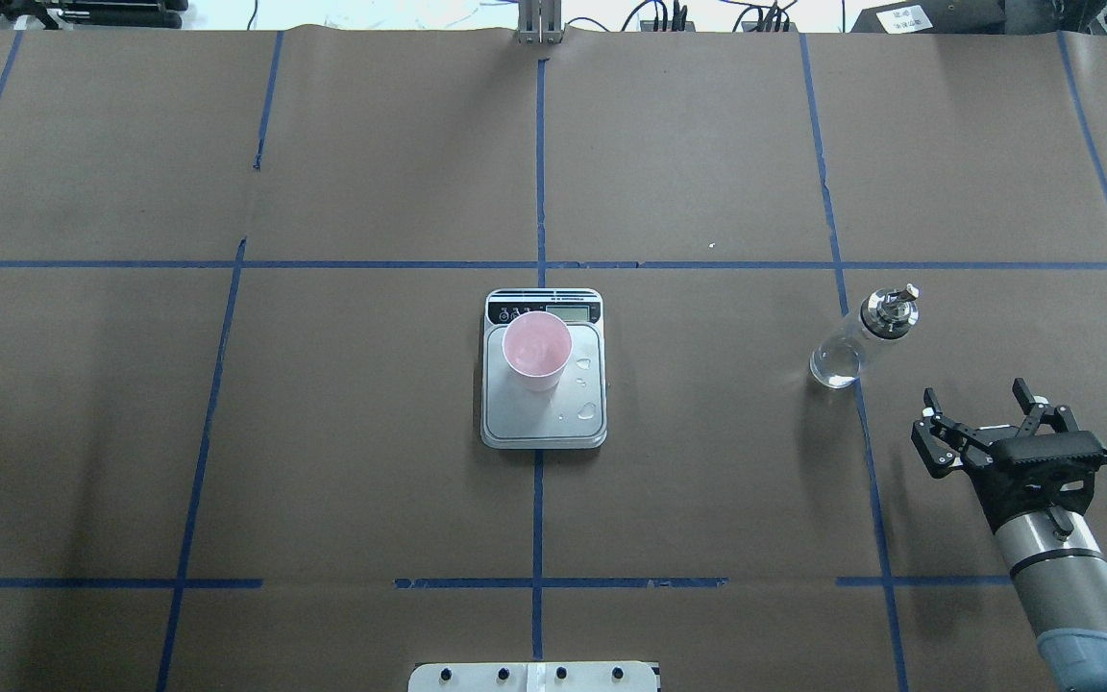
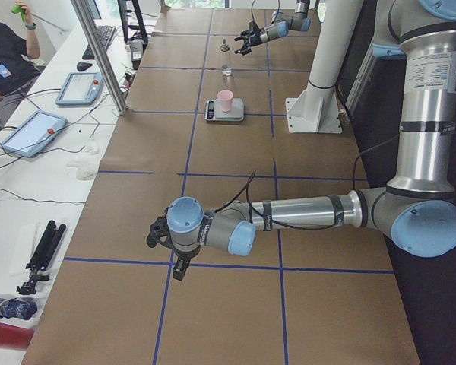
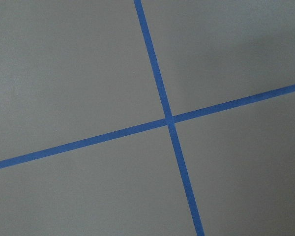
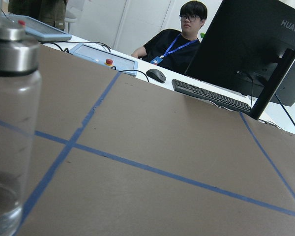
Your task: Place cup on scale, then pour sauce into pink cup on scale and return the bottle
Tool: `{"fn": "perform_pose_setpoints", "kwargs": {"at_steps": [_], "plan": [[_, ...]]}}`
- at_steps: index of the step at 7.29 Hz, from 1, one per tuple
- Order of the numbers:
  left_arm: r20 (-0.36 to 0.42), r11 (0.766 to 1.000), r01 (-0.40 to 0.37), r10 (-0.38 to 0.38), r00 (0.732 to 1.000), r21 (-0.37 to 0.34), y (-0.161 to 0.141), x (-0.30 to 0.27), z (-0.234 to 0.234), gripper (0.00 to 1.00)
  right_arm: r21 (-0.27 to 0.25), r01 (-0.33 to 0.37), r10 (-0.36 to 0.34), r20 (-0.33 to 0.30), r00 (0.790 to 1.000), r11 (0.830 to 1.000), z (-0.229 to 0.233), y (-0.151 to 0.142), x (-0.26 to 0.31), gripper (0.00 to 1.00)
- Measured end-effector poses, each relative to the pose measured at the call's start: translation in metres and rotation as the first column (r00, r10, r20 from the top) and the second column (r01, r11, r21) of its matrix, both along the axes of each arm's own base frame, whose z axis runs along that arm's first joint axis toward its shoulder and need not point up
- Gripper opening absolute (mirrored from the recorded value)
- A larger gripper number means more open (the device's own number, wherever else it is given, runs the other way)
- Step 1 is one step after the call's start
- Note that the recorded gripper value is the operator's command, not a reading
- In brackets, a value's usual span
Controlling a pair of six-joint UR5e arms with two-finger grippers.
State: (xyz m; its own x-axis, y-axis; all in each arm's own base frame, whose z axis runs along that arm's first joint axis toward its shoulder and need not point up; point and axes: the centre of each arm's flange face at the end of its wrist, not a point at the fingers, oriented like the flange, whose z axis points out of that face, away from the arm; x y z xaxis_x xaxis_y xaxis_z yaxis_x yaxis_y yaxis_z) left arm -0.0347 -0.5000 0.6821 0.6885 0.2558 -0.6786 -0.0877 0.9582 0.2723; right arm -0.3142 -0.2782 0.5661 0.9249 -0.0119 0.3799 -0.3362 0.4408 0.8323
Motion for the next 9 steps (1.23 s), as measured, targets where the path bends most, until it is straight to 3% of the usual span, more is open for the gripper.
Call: {"fn": "perform_pose_setpoints", "kwargs": {"at_steps": [2, 4, 5, 7, 9], "plan": [[-0.002, 1.0, -0.001, 0.001, 1.0, 0.002, 0.0, 0.0, 0.0, 1.0, -0.078, 0.022, -0.028, -0.073, 0.997, 0.997, -0.006, -0.056, 0.041, 1.0], [-0.004, 1.0, -0.002, 0.002, 1.0, 0.004, 0.0, 0.001, -0.001, 1.0, -0.153, 0.125, -0.139, -0.081, 0.987, 0.98, -0.004, -0.107, 0.113, 1.0], [-0.005, 1.0, -0.003, 0.003, 1.0, 0.005, 0.0, 0.001, -0.001, 1.0, -0.184, 0.188, -0.205, -0.079, 0.975, 0.965, 0.009, -0.124, 0.156, 1.0], [-0.006, 1.0, -0.004, 0.004, 1.0, 0.006, 0.0, 0.001, -0.002, 1.0, -0.227, 0.32, -0.343, -0.065, 0.937, 0.92, 0.078, -0.14, 0.261, 1.0], [-0.006, 1.0, -0.004, 0.004, 1.0, 0.004, 0.0, 0.001, -0.001, 1.0, -0.226, 0.415, -0.432, -0.028, 0.902, 0.881, 0.13, -0.142, 0.351, 1.0]]}}
